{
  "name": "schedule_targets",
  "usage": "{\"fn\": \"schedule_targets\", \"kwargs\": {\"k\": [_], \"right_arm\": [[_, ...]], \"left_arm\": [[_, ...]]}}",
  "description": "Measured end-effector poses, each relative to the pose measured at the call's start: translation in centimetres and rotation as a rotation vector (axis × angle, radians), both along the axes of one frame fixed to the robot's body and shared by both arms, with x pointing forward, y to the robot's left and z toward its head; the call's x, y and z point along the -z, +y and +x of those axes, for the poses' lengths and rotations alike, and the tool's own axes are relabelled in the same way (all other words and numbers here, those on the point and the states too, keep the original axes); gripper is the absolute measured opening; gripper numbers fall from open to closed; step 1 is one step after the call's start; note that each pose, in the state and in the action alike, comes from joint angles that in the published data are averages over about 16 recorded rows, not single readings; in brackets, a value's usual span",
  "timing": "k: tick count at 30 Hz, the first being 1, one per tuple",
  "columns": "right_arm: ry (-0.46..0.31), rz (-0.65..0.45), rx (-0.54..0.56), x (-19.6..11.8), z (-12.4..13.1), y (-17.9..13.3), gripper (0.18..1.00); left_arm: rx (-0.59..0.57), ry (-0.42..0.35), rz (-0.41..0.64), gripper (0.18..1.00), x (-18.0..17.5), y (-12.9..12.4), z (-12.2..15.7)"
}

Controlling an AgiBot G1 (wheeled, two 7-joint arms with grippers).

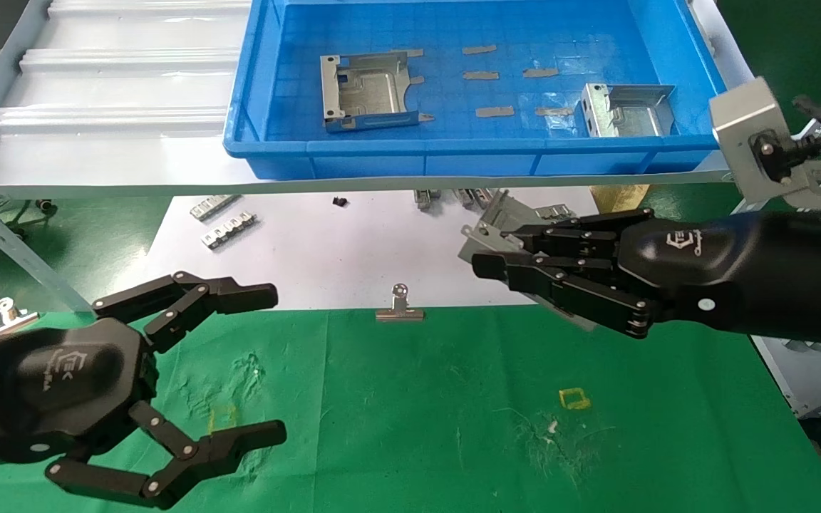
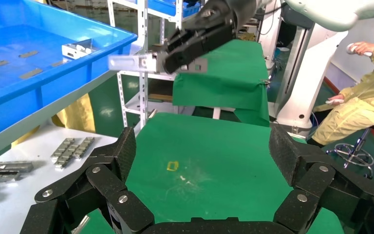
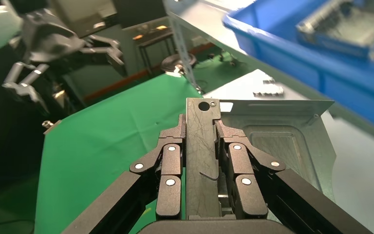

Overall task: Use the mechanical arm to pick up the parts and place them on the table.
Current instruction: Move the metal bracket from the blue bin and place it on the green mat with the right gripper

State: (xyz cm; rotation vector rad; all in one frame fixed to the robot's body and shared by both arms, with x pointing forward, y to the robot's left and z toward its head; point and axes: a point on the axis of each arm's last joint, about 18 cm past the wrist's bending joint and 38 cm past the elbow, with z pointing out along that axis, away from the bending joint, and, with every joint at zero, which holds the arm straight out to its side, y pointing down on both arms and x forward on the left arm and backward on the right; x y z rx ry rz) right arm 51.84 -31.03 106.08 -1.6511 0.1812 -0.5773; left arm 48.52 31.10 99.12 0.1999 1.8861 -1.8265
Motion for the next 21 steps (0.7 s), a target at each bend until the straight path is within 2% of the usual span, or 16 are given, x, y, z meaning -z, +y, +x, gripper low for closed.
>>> {"fn": "schedule_targets", "kwargs": {"k": [21], "right_arm": [[0.274,0.082,0.352,14.9,3.9,-4.8,0.285]], "left_arm": [[0.000,0.000,0.000,1.001,0.0,0.0,0.0]]}}
